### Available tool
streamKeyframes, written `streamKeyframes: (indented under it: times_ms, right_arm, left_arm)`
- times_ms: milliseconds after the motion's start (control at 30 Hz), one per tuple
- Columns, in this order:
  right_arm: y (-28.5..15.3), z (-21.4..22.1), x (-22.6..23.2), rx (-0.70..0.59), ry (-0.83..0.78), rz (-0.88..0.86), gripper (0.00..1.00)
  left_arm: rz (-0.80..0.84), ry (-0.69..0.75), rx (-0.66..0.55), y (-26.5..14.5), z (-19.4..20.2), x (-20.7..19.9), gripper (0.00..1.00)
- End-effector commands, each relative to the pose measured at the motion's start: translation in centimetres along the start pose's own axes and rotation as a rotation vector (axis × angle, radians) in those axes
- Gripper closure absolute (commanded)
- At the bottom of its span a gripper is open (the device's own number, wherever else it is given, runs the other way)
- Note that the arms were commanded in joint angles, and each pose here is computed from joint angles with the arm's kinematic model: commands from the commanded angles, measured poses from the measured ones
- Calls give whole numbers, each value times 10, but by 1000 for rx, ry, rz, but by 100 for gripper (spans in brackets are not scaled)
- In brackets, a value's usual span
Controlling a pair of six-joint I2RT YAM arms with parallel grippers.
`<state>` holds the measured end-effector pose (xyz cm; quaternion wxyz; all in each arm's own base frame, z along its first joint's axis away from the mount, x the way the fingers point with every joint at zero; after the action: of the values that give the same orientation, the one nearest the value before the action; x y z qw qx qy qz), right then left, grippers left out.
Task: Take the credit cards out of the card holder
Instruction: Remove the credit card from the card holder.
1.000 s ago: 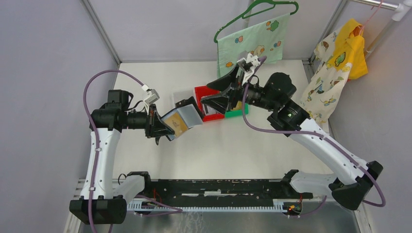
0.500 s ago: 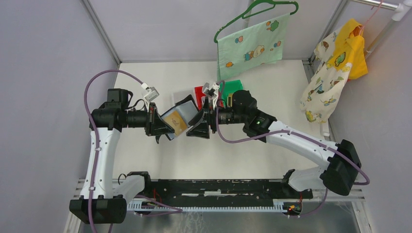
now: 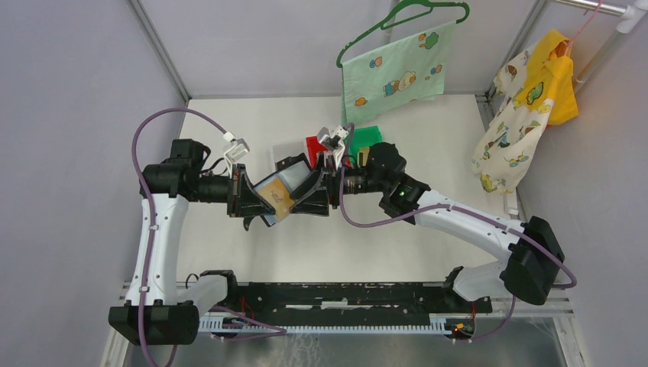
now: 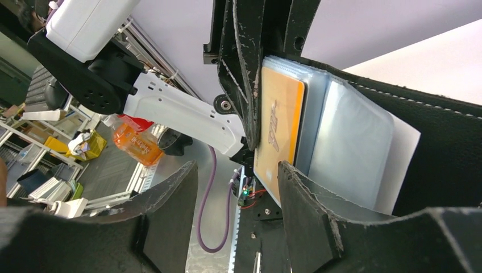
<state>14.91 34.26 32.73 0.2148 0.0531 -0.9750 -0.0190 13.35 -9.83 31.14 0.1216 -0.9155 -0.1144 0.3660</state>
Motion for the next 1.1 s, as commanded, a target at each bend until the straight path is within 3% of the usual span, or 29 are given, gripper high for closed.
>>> streamKeyframes:
  times_ms: [0,633,833,1067]
  right_arm:
    - [5,-17,8,-54,-41,-73,41]
    - [-6,-30,-3,-106,-42,-54,45]
    - [7,-21,3,-114,-4,-125,51]
    - [17,-16,1,-115,-2,-118,65]
  left_arm:
    - [59,76,-53,-3,-11,-16,98]
    - [90,101,-76,-3,-11,-26,98]
    - [73,87,-65,-3,-12,-21,98]
    - [15,50,-64,-2,-18,-8,98]
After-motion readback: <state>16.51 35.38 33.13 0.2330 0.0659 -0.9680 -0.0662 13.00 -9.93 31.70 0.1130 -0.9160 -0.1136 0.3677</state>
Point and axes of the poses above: each gripper's point midway between its finger pads, its own y axis out along the fingers, its own x axis along the line the jaws close on, z = x × y, the point moved 6 cm from there along -y, back along the fingers, and after that the axes turned 5 degrees about -y, right-handed, at the moved point
